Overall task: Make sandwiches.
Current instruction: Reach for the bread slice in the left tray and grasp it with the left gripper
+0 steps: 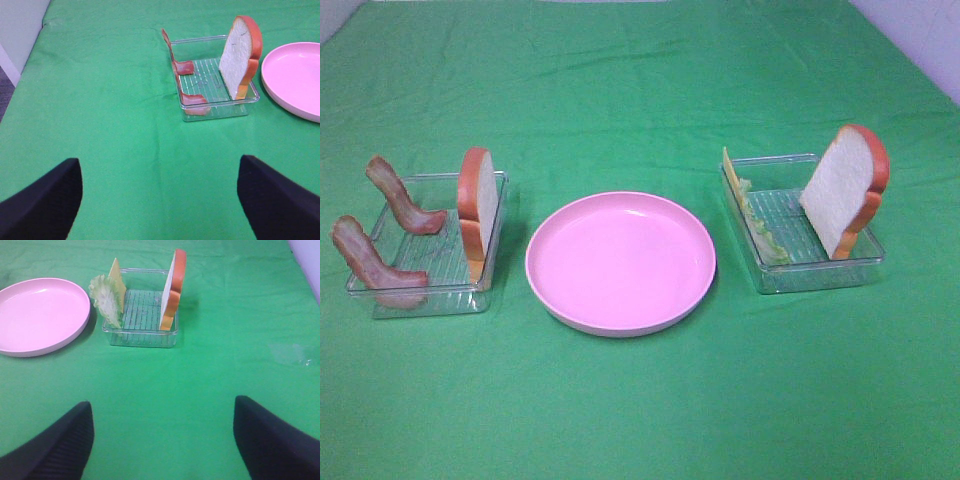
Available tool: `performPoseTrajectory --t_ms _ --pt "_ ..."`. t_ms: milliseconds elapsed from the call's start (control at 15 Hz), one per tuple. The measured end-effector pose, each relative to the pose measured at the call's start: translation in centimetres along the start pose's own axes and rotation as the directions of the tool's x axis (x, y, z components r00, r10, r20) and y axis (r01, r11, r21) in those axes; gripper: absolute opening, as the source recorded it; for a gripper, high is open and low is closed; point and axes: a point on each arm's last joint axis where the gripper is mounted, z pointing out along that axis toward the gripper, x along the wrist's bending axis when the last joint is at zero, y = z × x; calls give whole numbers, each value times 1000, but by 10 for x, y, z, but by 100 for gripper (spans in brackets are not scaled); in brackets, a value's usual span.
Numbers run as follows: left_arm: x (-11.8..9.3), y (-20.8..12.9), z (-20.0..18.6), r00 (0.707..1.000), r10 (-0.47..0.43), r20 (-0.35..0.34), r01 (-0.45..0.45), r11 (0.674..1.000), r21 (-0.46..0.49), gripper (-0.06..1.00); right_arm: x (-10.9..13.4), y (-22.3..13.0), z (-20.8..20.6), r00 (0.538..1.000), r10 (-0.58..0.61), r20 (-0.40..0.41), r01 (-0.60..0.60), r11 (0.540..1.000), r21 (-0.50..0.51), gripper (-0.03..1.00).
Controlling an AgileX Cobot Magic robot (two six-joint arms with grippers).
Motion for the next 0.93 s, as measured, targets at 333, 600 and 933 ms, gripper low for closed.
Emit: performPoseTrajectory --t_ms 333,600,933 --pt "0 0 0 1000 0 0 0 1000 0 80 0 0 0 1000 0 0 0 1000 0 73" --pt "0 0 0 1000 0 0 0 1000 0 80 0 0 0 1000 0 0 0 1000 0 73" --pt "0 0 0 1000 0 0 0 1000 0 80 0 0 0 1000 0 0 0 1000 0 73"
